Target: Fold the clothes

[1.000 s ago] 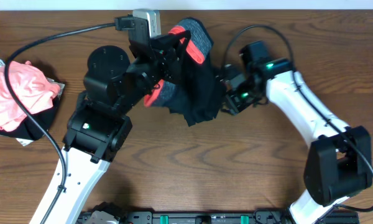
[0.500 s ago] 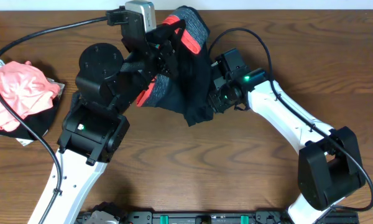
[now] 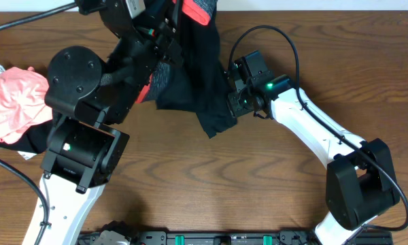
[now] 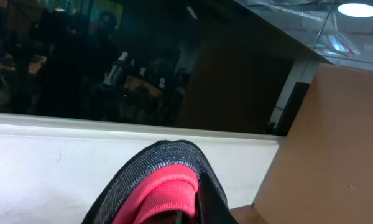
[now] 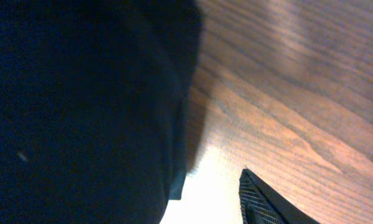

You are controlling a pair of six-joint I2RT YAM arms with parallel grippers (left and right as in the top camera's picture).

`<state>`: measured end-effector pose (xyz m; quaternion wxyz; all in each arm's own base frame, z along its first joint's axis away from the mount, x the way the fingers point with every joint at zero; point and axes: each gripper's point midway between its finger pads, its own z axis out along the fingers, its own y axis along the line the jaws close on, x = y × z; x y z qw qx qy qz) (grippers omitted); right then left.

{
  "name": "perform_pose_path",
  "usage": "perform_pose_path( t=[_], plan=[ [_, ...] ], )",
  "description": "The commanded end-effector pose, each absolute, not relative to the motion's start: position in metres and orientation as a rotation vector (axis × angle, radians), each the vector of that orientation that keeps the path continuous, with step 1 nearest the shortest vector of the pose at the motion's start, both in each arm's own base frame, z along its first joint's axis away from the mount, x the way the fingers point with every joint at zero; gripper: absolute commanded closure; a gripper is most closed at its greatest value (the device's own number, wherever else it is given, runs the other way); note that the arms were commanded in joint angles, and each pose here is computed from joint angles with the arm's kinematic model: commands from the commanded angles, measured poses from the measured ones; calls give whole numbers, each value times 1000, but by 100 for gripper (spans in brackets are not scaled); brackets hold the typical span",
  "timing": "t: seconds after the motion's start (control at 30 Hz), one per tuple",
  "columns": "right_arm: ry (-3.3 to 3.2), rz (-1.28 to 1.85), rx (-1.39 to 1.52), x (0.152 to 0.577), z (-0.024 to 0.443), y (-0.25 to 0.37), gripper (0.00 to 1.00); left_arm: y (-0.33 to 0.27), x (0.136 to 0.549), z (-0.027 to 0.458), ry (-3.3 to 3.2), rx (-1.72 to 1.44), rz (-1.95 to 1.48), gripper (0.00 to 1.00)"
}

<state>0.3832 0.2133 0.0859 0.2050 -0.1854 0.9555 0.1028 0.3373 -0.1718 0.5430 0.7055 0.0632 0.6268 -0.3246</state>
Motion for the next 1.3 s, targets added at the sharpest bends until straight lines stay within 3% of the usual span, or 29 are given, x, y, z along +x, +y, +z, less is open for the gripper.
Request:
perform_pose_path(
  t=[0.0,0.5,0.57,0.63,0.67,0.73,1.0,1.27],
  plan=[
    [2643,310,-481,383,93,218,45,-164,329,564,1334,139,-695,94],
    [2573,433,-613,370,97,268,51,-163,328,568,1316,138,-697,94],
    [2577,425,-618,370,93,270,62,-163,327,569,1315,138,-697,94],
    [2593,378,-569,373,89,263,90,-163,327,568,1317,138,-697,94],
    [2599,330,-527,377,88,257,99,-163,327,568,1319,139,-697,94],
    [2599,240,-454,384,88,243,99,-163,328,565,1331,142,-691,94],
    [2529,-63,-186,431,122,136,99,-150,350,518,1499,179,-454,94],
    [2312,-181,307,460,246,-47,99,-161,406,459,1642,228,-363,94]
  ],
)
